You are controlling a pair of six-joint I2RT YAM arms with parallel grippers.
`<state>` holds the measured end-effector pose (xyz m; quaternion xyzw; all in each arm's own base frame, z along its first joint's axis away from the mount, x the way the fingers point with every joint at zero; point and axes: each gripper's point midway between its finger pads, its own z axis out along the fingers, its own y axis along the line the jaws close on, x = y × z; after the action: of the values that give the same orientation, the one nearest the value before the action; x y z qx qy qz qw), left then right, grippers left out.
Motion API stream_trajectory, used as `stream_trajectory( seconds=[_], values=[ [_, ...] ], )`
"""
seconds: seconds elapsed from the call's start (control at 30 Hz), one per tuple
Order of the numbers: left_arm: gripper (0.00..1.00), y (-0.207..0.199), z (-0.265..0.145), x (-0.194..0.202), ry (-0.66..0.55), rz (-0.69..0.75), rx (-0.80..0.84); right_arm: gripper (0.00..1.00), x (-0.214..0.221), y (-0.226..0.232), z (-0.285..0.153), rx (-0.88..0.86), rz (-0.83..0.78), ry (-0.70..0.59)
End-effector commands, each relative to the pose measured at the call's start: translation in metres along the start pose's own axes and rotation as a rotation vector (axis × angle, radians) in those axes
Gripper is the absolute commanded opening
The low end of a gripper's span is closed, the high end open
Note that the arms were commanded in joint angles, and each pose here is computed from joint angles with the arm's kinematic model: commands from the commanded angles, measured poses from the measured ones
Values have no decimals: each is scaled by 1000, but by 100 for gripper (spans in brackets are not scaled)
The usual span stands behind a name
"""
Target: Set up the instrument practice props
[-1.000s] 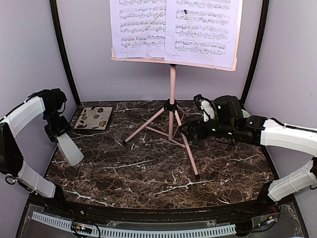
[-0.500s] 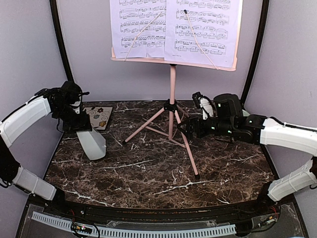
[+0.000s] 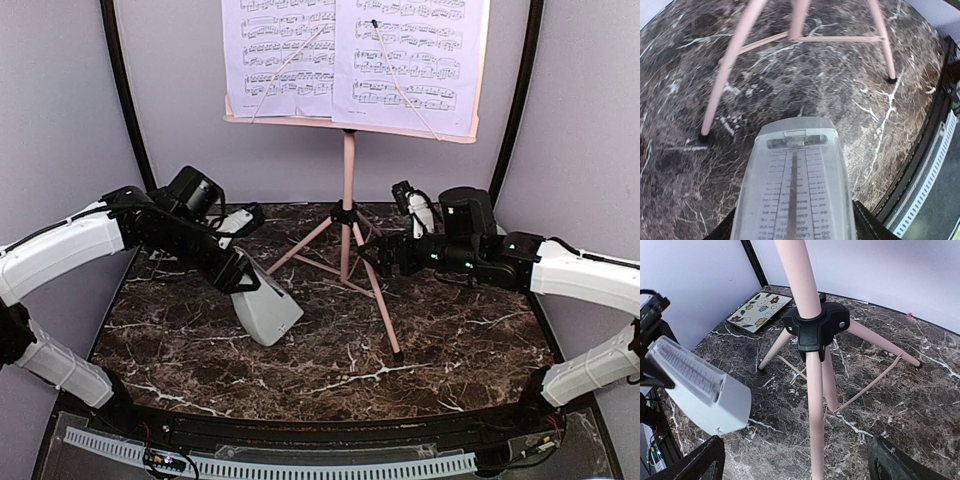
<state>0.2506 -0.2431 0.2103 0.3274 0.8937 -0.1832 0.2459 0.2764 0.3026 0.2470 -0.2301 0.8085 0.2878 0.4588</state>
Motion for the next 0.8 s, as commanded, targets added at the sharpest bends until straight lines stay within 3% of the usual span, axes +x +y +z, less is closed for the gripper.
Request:
stream_trajectory(
  seconds=[0.0,0.13,0.33,0.6,0.77],
  values=[
    [25,-40,-12,-48,-156,317,65,100,-10,4,-8,-27,8,-54],
    [28,-59,-4,-65,-157,459,99,100,-8,4,-10,-34,16,-57],
    [29,-75,21,-58,-58,700,103,100,-5,3,-12,-30,23,-55],
    [30,-89,33,-54,-52,882,134,100,-4,5,-14,-39,25,-50],
    [36,-89,48,-36,3,985,131,100,-4,10,-9,-64,11,-45]
  ],
)
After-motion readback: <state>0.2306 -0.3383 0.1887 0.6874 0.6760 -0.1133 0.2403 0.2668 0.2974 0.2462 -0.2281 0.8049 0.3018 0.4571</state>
